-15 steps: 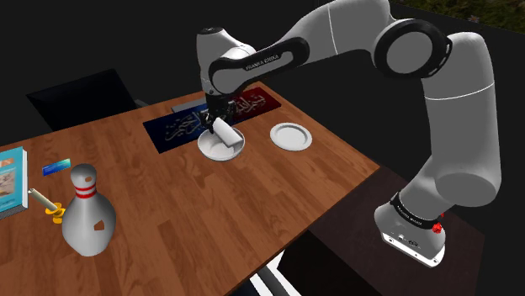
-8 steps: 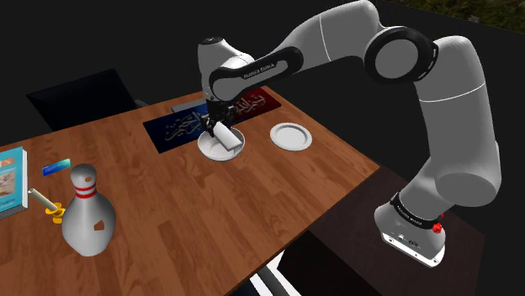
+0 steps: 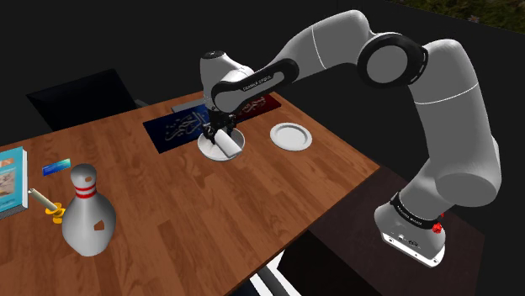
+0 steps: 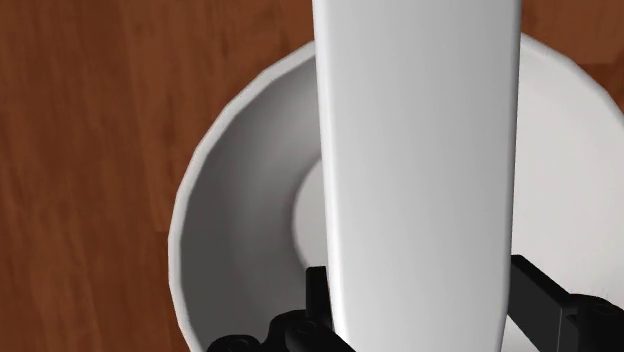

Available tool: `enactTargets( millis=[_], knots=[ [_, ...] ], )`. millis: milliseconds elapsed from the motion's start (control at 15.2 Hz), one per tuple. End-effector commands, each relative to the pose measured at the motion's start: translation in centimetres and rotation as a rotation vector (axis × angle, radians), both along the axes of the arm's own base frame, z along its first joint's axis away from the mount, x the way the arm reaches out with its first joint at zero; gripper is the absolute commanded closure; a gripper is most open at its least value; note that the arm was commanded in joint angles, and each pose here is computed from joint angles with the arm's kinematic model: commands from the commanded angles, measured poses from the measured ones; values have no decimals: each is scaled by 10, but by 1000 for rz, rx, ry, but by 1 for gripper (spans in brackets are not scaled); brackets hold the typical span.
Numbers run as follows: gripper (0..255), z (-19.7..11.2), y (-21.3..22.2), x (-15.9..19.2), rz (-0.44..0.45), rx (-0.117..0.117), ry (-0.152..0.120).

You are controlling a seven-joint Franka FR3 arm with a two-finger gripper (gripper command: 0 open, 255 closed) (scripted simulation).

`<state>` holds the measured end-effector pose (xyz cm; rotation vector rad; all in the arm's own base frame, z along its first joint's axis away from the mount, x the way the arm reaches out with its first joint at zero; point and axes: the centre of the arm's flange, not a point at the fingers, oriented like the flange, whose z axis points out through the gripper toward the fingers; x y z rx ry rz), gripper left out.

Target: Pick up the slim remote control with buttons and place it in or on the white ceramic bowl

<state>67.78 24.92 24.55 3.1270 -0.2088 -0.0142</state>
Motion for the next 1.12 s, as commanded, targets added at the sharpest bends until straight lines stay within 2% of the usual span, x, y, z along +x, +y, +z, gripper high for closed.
enactTargets(
  millis=[0, 330, 396, 726, 990, 1056],
  knots=[
    [255, -2, 0, 0, 0, 0, -1],
    [255, -2, 0, 0, 0, 0, -1],
    [0, -2, 0, 1, 0, 0, -1],
    [0, -2, 0, 0, 0, 0, -1],
    [0, 48, 1, 1, 0, 0, -1],
    [0, 48, 1, 1, 0, 0, -1]
  ],
)
